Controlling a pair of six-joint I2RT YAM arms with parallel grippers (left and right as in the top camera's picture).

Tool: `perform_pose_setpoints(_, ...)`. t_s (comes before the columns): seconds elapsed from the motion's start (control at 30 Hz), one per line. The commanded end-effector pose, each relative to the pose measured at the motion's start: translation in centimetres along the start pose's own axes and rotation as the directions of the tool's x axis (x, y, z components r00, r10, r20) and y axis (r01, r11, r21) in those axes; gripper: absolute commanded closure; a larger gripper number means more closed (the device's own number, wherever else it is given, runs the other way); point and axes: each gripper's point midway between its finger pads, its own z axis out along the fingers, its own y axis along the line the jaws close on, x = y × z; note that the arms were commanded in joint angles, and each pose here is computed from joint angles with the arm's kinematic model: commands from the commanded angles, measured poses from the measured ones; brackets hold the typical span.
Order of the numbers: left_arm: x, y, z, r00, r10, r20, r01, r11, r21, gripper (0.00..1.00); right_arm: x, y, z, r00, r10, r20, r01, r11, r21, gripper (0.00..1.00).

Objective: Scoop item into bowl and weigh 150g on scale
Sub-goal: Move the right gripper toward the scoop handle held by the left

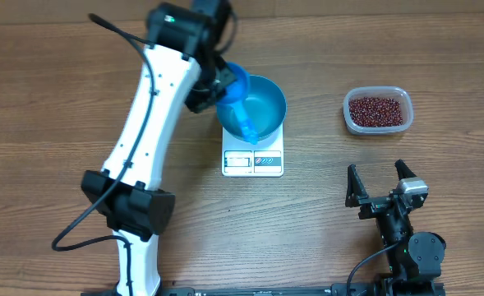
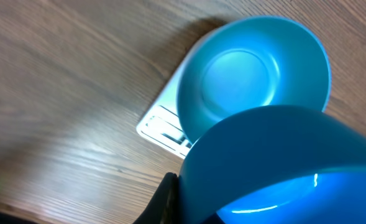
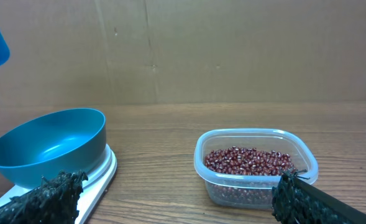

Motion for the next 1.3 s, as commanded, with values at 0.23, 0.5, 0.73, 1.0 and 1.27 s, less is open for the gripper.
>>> perform_pose_setpoints(0.23, 2.7, -1.9, -2.0, 0.982, -0.179, 0.062, 0.175, 0.983, 0.061, 0.96, 0.2, -0.2, 0.0, 1.0, -0.009, 0.003, 0.009, 1.0, 0.009, 0.0)
perform_pose_setpoints(0.5, 3.2, -2.1, -2.0, 0.984, -0.165, 0.058, 0.162, 0.985, 0.057, 0.96, 0.1, -0.2, 0.0, 1.0, -0.009, 0.007, 0.009, 1.0, 0.008, 0.0)
perform_pose_setpoints(0.73, 4.4, -2.4, -2.0, 0.991, -0.135, -0.013, 0.135, 0.989, 0.067, 0.96, 0.3, 0.0, 0.0, 1.0, 0.0, 0.0, 0.0, 1.0, -0.005, 0.0)
perform_pose_setpoints(1.0, 4.4, -2.4, -2.0, 0.98, -0.2, -0.018, 0.201, 0.977, 0.067, 0.96, -0.7, 0.2, 0.0, 0.988, 0.153, 0.031, -0.152, 0.988, -0.019, 0.0)
perform_pose_setpoints(1.27, 4.4, -2.4, -2.0, 0.963, -0.269, -0.023, 0.27, 0.961, 0.066, 0.96, -5.4, 0.2, -1.3, 0.984, 0.17, 0.059, -0.17, 0.985, 0.004, 0.0)
